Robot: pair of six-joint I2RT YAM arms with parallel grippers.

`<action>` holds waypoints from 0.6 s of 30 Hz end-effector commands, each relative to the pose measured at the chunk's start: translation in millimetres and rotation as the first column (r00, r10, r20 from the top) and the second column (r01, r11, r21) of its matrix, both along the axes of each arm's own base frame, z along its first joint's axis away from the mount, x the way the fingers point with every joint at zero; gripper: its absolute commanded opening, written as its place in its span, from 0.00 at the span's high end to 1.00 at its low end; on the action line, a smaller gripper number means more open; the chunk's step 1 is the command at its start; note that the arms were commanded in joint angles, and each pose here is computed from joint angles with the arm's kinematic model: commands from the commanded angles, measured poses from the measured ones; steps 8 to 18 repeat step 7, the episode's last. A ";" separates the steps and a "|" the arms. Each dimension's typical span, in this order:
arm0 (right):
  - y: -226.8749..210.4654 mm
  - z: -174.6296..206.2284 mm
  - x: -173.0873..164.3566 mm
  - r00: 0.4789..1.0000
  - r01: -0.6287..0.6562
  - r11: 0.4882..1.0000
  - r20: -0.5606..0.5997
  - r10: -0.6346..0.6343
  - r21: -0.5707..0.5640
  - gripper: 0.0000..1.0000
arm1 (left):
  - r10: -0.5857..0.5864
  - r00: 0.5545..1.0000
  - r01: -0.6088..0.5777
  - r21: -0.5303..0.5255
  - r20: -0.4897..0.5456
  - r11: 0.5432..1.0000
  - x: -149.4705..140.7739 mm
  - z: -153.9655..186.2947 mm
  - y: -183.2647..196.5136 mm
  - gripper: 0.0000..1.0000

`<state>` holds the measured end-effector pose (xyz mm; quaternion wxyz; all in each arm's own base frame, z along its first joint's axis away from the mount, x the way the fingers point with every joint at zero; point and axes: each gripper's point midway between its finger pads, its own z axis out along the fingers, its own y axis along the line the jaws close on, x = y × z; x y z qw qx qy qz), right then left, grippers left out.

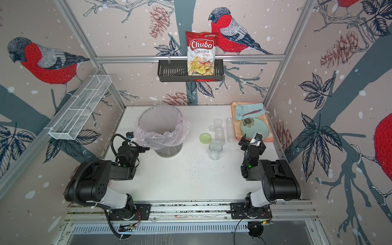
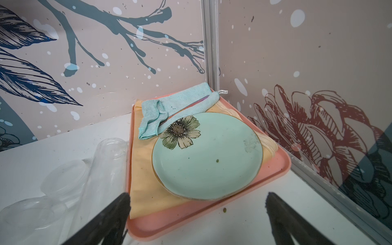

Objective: Empty moldy mung beans from jars
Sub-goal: Reset both arms

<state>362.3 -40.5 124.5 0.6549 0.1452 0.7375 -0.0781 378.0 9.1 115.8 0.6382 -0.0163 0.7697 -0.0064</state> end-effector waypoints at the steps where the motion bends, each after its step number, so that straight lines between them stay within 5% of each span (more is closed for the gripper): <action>1: -1.2 2.7 1.3 1.000 0.009 1.000 0.003 -0.009 -0.013 0.00 | 0.012 1.000 -0.012 0.006 0.026 1.000 2.1 7.4 1.8 0.01; 18: -1.4 4.7 0.3 1.000 0.011 1.000 0.012 -0.010 -0.012 0.00 | -0.003 1.000 0.002 0.013 0.022 1.000 3.1 7.0 -1.4 0.01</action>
